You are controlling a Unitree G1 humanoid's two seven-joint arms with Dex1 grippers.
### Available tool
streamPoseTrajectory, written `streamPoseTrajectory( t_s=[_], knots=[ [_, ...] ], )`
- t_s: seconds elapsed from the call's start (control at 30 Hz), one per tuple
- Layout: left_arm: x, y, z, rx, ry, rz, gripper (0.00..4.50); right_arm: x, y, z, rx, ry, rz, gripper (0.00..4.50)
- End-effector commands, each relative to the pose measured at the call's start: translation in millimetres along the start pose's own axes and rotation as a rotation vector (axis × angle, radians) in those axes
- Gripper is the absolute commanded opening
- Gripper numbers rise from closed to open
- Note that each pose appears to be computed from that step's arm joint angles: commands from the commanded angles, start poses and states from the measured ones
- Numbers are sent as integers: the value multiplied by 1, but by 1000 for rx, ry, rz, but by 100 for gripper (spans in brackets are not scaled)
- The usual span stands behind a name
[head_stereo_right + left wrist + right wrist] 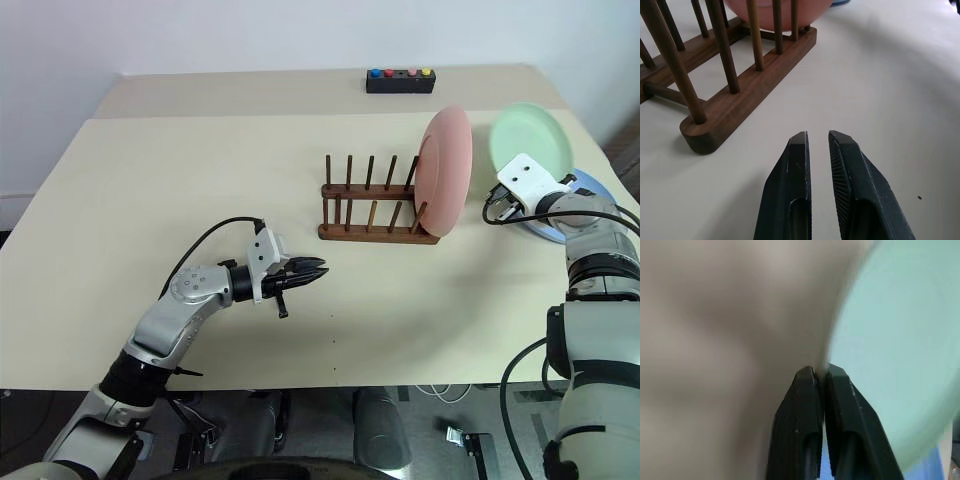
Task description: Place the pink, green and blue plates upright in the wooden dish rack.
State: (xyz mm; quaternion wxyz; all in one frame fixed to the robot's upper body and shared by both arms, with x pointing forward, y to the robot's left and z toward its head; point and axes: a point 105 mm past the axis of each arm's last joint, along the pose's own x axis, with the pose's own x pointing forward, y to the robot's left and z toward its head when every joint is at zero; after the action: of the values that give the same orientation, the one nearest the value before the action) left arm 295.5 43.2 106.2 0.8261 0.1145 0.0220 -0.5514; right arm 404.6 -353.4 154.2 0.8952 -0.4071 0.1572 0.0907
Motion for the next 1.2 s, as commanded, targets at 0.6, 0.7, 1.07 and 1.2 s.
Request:
streamPoseTrajectory(
  t_s=[0.6,0.7,1.07,1.2],
  knots=[
    [-2,0,10,33,-21,4,60,-69,-95,77,-166,-413,-479,1],
    [-1,3,12,39,-28,11,60,-85,-104,98,-191,-499,-530,1],
    [-27,28,48,26,-167,150,60,-158,-46,225,49,-1103,-78,1],
    [-33,29,41,27,-136,171,60,-170,-5,239,189,-1186,218,1]
  ],
)
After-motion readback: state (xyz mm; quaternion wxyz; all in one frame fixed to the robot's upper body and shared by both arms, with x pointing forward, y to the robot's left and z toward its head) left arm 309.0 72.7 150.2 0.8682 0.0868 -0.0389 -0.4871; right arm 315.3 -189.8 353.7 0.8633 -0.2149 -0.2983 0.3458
